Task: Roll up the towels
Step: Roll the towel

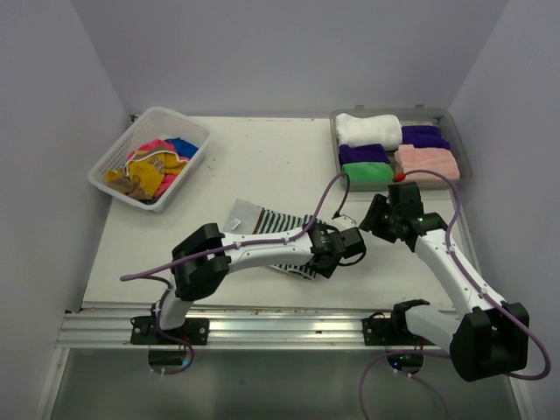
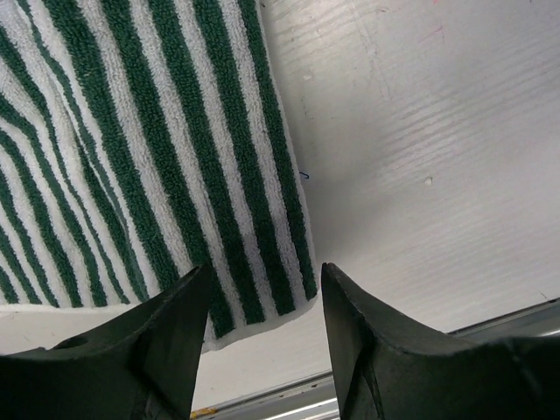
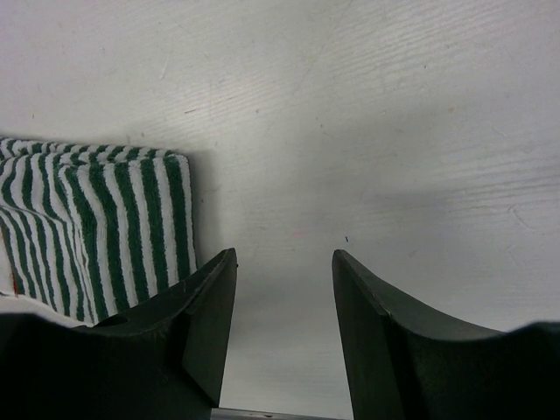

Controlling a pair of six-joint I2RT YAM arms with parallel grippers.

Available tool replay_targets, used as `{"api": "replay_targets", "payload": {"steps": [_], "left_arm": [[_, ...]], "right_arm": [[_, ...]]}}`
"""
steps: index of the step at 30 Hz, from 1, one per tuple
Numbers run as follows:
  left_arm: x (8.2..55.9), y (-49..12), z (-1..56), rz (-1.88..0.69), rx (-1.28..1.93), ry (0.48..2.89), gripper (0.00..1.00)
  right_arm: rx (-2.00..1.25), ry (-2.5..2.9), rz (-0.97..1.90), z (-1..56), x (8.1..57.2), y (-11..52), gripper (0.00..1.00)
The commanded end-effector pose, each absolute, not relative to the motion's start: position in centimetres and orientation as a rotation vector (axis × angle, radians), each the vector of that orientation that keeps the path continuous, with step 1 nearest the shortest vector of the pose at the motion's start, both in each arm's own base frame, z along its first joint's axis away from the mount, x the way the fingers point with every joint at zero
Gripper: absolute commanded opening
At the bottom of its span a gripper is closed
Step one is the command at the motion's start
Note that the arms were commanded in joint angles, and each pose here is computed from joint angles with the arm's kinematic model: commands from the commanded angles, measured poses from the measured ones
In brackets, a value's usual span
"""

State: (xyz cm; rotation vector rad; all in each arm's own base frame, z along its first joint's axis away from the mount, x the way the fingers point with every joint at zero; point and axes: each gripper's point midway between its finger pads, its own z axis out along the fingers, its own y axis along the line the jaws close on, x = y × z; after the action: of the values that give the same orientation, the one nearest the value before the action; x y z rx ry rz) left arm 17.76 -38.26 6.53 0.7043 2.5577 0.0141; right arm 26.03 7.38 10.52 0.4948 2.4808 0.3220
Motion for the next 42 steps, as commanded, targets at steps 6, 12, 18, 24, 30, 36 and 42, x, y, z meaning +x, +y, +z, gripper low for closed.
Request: {"api": "replay_targets", "payload": {"steps": [6, 12, 18, 24, 30, 36, 42], "left_arm": [[18.8, -38.6, 4.6, 0.112, 0.714, 2.522, 0.56], [19.4, -37.4, 2.3, 0.108, 0.698, 2.57, 0.43], [19.4, -37.5, 3.0, -0.112, 0.663, 2.608, 0.25], [19.0, -36.7, 4.6, -0.557, 0.575, 2.624, 0.15], [18.4, -36.5, 5.3, -0.745, 0.549, 2.616, 0.15], [18.2, -36.2, 5.5, -0.839, 0.517, 2.608, 0.15], [18.1, -35.9, 6.2, -0.897, 0.516, 2.593, 0.15]], "right_arm": [[0.494, 2.478, 0.361, 10.5, 26.3, 7.8, 0.52], [0.497, 2.488, 0.366, 10.2, 25.8, 7.9, 0.53], [0.506, 2.471, 0.533, 9.4, 25.7, 10.0, 0.53], [0.536, 2.444, 0.732, 8.8, 25.1, 13.5, 0.68], [0.479, 2.444, 0.785, 9.4, 26.3, 17.5, 0.73], [0.436, 2.514, 0.765, 7.7, 26.6, 20.8, 0.72], [0.447, 2.557, 0.706, 5.9, 27.4, 22.0, 0.63]]}}
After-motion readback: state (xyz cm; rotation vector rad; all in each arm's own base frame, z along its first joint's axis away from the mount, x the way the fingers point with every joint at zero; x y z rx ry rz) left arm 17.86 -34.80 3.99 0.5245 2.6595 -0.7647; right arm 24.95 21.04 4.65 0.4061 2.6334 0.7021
